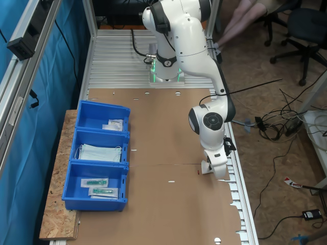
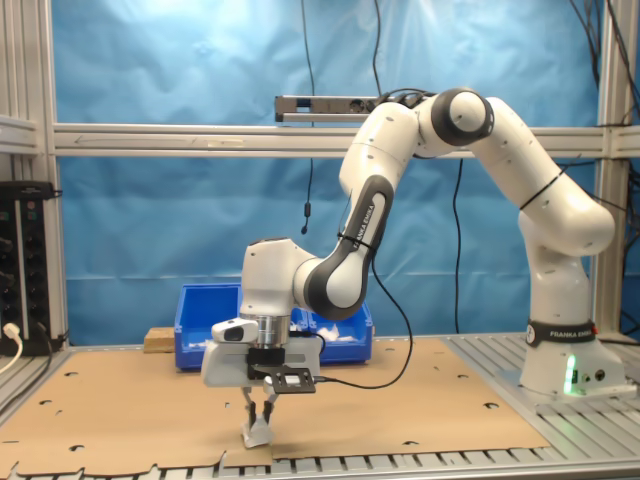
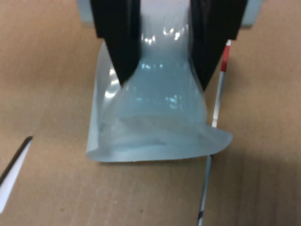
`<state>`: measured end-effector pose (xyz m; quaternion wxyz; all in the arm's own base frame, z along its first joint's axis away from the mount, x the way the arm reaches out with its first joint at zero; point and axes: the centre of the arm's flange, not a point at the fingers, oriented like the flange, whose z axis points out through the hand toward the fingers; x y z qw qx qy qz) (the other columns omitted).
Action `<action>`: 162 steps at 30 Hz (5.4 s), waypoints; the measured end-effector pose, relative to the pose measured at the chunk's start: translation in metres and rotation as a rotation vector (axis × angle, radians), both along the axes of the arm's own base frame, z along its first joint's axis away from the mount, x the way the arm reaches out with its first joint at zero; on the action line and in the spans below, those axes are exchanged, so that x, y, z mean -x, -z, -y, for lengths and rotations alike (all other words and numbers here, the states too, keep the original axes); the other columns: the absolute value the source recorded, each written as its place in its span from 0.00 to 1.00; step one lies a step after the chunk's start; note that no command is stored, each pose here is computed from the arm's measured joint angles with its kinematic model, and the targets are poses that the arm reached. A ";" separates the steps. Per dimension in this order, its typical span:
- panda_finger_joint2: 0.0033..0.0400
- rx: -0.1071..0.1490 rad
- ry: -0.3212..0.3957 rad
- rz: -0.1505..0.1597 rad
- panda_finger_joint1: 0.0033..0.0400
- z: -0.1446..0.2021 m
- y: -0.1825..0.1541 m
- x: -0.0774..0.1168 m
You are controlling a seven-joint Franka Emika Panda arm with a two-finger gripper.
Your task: Pick and place sorting task of medical equipment.
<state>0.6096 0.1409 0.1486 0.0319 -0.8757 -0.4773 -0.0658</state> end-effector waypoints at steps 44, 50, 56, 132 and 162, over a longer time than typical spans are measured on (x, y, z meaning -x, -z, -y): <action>0.10 0.188 0.424 -0.044 0.10 0.271 -0.177 0.058; 0.10 0.198 0.550 -0.097 0.10 0.333 -0.205 0.092; 0.10 0.196 0.651 -0.138 0.10 0.378 -0.225 0.123; 0.11 0.150 0.767 -0.329 0.11 0.419 -0.211 0.170; 0.11 0.151 0.767 -0.334 0.11 0.420 -0.211 0.169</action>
